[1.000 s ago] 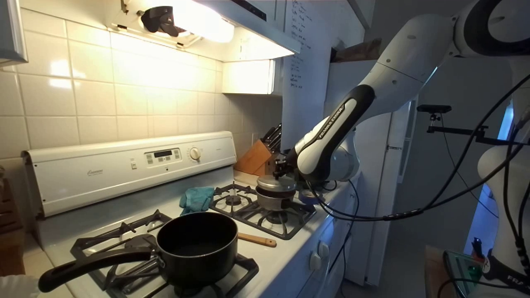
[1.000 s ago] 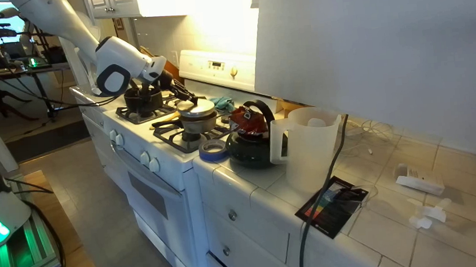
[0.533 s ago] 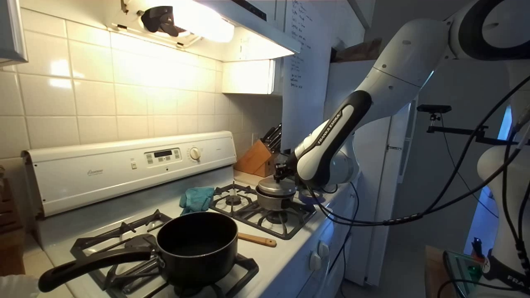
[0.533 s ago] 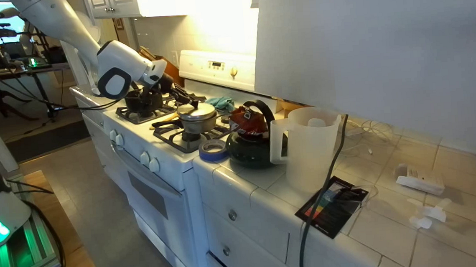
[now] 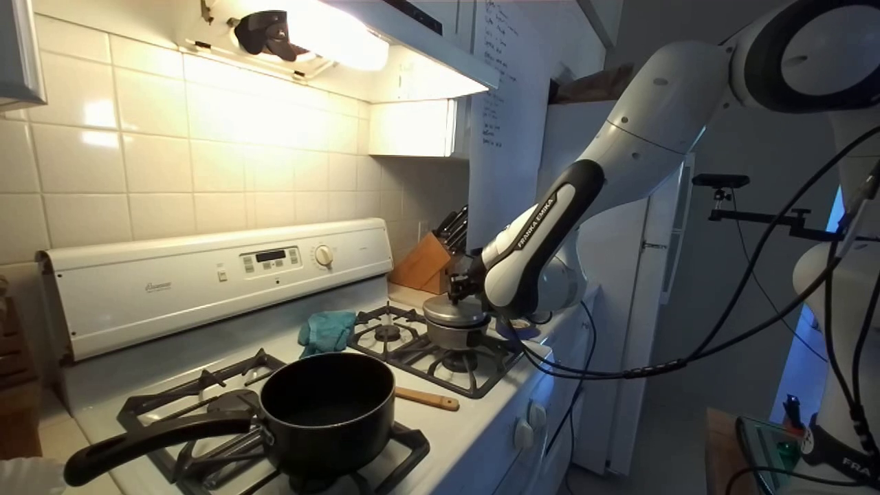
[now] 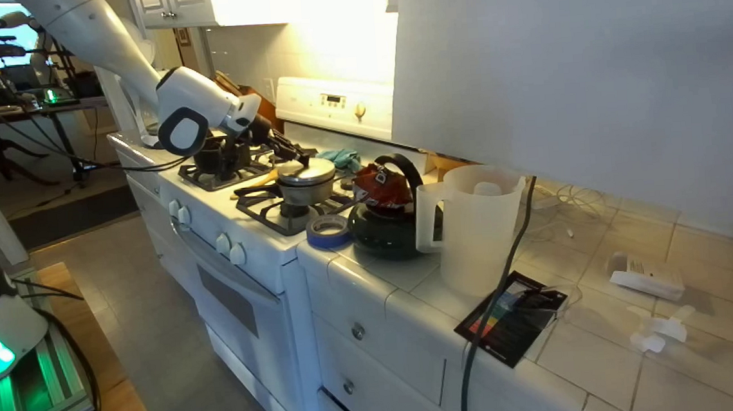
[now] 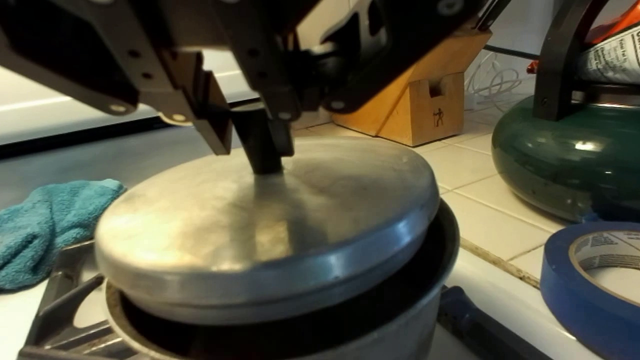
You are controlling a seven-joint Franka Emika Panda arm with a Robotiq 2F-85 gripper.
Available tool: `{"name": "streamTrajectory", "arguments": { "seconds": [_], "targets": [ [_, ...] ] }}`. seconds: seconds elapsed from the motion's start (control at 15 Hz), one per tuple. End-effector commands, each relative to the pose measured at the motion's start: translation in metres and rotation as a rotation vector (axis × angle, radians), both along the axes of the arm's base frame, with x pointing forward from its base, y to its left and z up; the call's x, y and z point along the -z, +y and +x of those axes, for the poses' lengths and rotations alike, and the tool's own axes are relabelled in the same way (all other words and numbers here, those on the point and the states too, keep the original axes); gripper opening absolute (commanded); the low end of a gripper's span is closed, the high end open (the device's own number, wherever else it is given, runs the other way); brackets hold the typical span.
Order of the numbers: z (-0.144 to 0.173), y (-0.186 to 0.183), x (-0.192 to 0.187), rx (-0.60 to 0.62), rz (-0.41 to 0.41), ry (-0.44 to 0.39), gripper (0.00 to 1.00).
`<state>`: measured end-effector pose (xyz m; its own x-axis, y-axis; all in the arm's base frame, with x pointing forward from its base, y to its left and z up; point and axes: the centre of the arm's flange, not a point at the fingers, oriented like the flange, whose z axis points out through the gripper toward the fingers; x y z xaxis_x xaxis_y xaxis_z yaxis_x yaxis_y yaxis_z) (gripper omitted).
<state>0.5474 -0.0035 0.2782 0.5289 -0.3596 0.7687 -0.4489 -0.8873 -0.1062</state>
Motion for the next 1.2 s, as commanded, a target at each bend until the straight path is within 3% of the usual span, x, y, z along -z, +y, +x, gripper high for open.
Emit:
{"name": "streamTrajectory", "arguments": {
  "seconds": [0.0, 1.13],
  "targets": [
    [0.008, 0.000, 0.010, 0.012, -0.001, -0.009, 0.07],
    [0.002, 0.013, -0.005, 0.006, -0.030, -0.066, 0.07]
  ]
}}
